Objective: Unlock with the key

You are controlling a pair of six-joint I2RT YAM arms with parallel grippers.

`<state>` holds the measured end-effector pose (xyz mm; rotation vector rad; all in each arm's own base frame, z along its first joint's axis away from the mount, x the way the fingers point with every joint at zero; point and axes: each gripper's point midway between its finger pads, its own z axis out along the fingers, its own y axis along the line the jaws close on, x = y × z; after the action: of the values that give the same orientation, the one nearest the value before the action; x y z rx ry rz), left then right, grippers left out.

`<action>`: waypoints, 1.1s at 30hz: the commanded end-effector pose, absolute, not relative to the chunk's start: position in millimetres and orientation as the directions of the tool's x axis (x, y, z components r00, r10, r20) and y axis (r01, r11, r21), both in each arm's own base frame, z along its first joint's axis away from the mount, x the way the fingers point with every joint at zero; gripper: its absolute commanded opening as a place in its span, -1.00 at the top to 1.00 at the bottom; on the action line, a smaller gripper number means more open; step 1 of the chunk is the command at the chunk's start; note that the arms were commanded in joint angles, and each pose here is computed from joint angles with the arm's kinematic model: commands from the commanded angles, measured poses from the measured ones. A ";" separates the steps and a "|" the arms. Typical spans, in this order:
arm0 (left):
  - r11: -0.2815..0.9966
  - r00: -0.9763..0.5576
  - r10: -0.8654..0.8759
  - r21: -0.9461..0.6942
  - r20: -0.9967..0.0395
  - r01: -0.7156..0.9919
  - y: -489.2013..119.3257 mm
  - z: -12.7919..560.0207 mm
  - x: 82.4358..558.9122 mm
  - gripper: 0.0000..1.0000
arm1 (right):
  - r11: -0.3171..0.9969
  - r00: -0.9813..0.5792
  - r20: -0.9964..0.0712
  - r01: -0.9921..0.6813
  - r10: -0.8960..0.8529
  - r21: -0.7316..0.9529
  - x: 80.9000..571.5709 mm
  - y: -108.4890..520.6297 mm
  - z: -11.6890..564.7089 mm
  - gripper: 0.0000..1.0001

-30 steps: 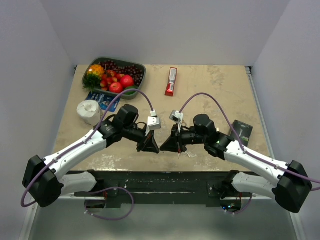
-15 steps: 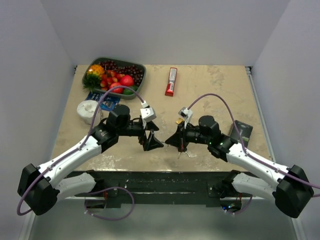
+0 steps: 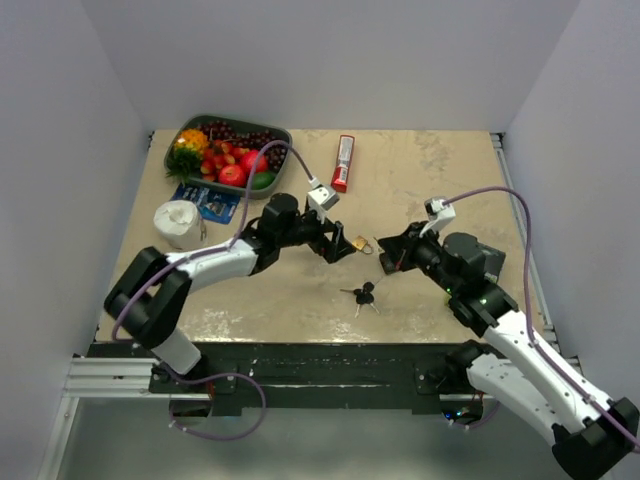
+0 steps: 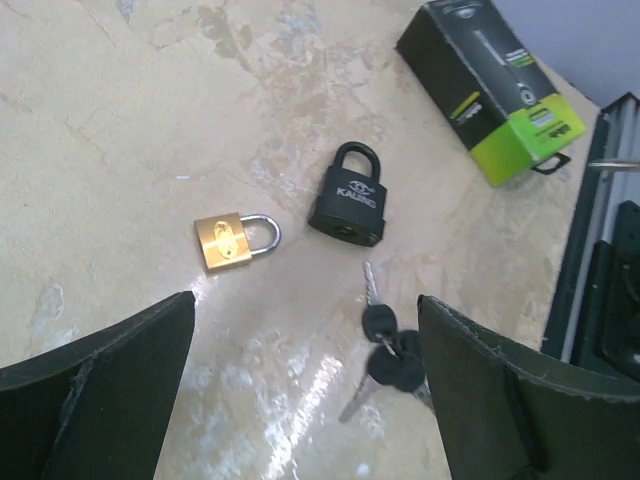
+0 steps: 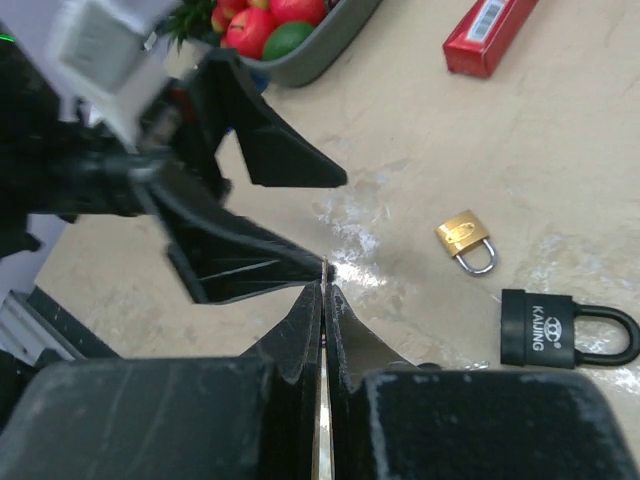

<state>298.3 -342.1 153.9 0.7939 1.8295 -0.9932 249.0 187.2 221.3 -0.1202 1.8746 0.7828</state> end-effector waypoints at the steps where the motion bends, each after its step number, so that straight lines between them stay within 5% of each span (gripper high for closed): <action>1: 0.448 -0.302 0.031 -0.257 -0.953 0.856 -375.0 184.0 340.4 -0.92 | 0.824 -0.367 -0.869 -0.336 0.331 0.456 245.6 159.0 248.7 1.00; 19: 0.362 -0.377 0.188 -0.292 -0.907 0.885 -434.9 78.7 393.1 -0.91 | 0.821 -0.368 -0.869 -0.342 0.331 0.457 218.2 144.0 266.2 1.00; 33: 0.383 -0.455 0.285 -0.335 -0.844 0.861 -408.3 26.5 360.7 -0.91 | 0.820 -0.384 -0.864 -0.340 0.326 0.460 220.2 146.9 256.2 1.00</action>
<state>378.8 -423.5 37.0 0.9541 1.9052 -1.0449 220.6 146.9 235.9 -0.0221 1.8919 0.6798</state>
